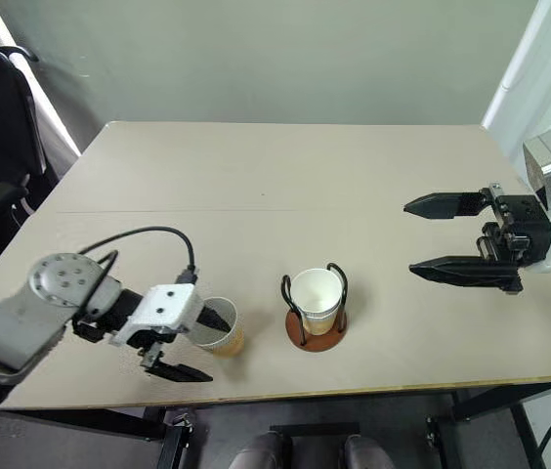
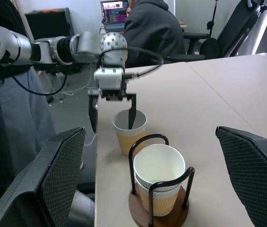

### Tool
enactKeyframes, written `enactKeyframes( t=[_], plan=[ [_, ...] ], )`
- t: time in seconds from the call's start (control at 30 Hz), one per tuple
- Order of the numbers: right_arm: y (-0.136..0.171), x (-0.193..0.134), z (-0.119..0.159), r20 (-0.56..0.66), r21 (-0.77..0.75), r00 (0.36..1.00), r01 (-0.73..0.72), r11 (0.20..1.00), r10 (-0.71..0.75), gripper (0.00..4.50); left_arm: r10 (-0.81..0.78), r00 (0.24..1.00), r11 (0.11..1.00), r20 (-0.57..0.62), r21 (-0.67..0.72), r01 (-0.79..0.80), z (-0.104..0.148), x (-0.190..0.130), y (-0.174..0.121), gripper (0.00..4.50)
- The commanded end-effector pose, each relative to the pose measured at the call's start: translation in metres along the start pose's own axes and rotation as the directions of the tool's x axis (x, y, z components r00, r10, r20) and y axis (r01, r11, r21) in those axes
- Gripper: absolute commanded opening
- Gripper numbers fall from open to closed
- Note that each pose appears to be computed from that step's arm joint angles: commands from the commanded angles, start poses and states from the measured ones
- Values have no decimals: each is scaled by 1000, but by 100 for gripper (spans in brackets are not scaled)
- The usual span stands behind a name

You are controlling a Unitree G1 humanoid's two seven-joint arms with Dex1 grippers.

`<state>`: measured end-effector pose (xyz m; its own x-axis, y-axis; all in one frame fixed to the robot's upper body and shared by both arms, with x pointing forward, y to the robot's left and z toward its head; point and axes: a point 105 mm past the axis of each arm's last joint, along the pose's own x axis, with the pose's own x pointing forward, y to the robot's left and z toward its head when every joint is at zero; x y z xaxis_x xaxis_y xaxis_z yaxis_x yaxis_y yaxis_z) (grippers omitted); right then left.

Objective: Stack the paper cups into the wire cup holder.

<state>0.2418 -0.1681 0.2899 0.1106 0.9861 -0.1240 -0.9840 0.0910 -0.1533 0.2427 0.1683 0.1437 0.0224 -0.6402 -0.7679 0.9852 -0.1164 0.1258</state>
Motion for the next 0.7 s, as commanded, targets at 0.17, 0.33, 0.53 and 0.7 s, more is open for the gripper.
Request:
enactKeyframes(
  t=[0.17, 0.33, 0.53, 0.7],
  plan=[
    [3, -5, 6, -22, -52, 999, 31, 998, -32, 450, 42, 999, 998, -15, 39, -41, 0, -6, 6, 124],
    [1, -6, 5, -26, -58, 999, 41, 997, -43, 450, 61, 998, 997, 11, 50, -61, 7, -13, 9, 5],
    [-9, -11, -3, -81, -65, 992, 88, 994, -94, 450, 122, 974, 988, 192, 67, -137, 46, -52, 34, 5],
    [-12, -11, -3, -86, -79, 991, 99, 992, -106, 450, 232, 936, 939, 266, 191, -287, 88, -86, 77, 5]
  ],
)
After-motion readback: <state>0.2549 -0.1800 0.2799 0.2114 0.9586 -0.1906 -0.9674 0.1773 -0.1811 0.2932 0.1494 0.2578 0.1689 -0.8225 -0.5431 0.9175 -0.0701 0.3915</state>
